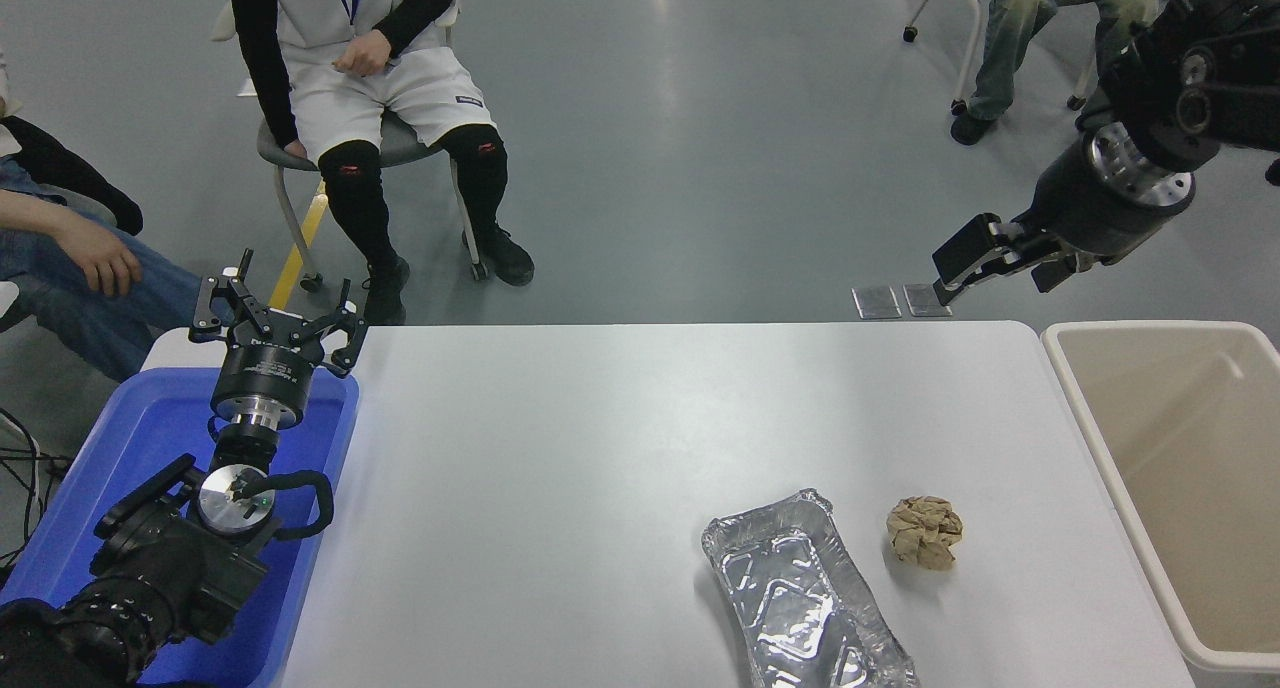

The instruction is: Pick up paper cup place in dustbin

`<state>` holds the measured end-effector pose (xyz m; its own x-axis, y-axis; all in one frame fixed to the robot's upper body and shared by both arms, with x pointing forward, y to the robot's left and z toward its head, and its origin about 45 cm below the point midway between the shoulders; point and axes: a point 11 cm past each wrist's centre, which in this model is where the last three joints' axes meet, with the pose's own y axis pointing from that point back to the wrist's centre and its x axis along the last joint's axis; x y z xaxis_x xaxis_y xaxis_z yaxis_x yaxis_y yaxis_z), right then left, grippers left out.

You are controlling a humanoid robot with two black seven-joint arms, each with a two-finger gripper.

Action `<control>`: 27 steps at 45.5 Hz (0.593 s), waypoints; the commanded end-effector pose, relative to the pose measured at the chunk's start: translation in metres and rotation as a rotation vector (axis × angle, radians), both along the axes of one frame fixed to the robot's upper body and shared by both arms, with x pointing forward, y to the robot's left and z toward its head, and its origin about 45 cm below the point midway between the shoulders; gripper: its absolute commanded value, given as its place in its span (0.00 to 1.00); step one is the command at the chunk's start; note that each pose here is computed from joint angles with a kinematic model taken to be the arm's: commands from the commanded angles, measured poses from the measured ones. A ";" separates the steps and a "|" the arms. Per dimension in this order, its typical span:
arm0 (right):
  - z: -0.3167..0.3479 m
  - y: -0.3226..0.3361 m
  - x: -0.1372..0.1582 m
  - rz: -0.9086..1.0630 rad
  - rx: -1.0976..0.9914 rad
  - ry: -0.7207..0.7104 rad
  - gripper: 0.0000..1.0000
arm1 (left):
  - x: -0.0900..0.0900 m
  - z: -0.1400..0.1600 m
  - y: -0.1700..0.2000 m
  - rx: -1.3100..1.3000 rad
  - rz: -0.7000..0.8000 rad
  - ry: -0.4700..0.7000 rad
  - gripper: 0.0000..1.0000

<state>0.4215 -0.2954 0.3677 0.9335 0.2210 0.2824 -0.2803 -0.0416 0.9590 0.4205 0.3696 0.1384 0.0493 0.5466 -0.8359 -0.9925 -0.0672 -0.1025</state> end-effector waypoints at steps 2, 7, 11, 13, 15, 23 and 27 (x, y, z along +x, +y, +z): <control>0.012 -0.010 0.001 -0.014 -0.073 -0.016 1.00 | 0.000 0.000 0.000 -0.001 0.000 -0.001 0.99; 0.011 -0.018 0.000 -0.049 -0.082 -0.009 1.00 | 0.000 0.000 0.000 -0.001 0.000 -0.001 0.99; 0.011 -0.025 -0.002 -0.086 -0.071 -0.005 1.00 | 0.000 0.000 0.000 -0.001 0.000 -0.001 0.99; 0.010 -0.029 -0.003 -0.103 -0.074 -0.003 1.00 | 0.000 0.000 0.000 -0.001 0.000 -0.001 0.99; 0.008 -0.032 -0.004 -0.117 -0.073 0.004 1.00 | 0.000 0.000 0.000 -0.001 0.000 -0.001 0.99; -0.001 -0.035 -0.007 -0.123 -0.090 0.030 1.00 | 0.000 0.000 0.000 -0.001 0.000 -0.001 0.99; -0.003 -0.038 -0.008 -0.127 -0.107 0.037 1.00 | 0.000 0.000 0.000 -0.001 0.000 -0.001 0.99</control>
<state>0.4173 -0.3246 0.3715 0.9558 0.1457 0.2555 -0.2663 0.0603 0.9620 0.4205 0.3696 0.1384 0.0492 0.5462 -0.8362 -0.9924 -0.0676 -0.1026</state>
